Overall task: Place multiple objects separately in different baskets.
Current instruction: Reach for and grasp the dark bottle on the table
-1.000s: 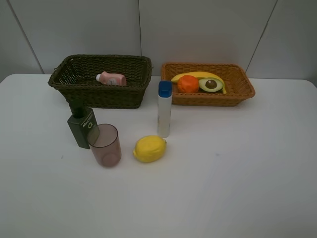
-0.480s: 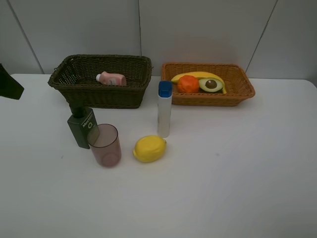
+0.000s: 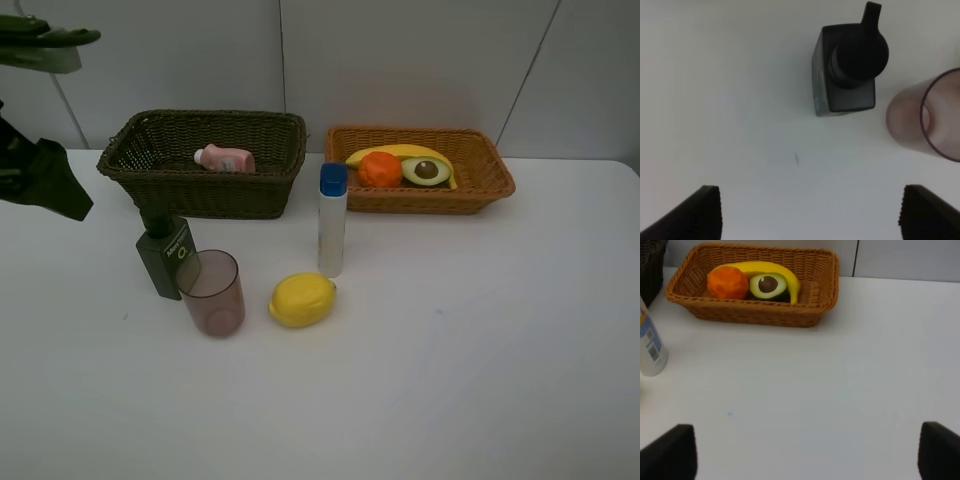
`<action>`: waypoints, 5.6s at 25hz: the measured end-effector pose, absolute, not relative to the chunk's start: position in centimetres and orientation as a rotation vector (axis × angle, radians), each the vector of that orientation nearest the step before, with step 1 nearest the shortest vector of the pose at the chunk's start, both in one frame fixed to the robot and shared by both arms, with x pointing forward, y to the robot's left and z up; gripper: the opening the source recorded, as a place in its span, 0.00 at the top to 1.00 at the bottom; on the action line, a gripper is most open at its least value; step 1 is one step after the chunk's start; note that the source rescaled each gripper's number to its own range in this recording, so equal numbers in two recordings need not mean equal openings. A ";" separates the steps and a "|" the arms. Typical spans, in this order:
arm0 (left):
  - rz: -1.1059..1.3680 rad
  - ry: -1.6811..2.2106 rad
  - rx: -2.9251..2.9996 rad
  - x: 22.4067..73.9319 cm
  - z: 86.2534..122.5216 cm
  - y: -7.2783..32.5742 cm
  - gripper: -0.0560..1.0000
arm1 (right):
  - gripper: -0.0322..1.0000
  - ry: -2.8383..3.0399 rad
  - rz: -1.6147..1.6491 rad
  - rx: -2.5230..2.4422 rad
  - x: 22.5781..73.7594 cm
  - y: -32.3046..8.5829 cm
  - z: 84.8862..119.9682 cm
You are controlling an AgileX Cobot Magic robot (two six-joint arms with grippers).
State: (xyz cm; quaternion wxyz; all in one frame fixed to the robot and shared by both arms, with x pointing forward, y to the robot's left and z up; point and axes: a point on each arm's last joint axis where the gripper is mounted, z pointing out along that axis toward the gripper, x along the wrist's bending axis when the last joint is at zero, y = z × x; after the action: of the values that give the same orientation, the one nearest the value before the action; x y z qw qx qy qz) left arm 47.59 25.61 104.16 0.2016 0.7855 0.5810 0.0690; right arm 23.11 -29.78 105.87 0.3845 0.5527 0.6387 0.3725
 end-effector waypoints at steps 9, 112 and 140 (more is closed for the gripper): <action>0.183 1.512 2.253 49.2 102.4 23.2 0.05 | 0.10 1.627 0.949 1.408 23.1 -29.8 105.9; -0.005 1.661 2.426 55.0 91.4 20.6 0.23 | 0.10 1.627 0.949 1.408 23.1 -29.8 105.9; -0.013 1.664 2.429 55.0 91.4 20.6 0.23 | 0.10 1.627 0.950 1.409 23.1 -29.8 105.9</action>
State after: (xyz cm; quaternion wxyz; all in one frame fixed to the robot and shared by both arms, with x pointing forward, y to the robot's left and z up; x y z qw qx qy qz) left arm 54.96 20.63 91.37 0.0984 0.8210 0.5623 -0.0044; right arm 23.11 -29.78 105.87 0.3843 0.5530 0.6384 0.3727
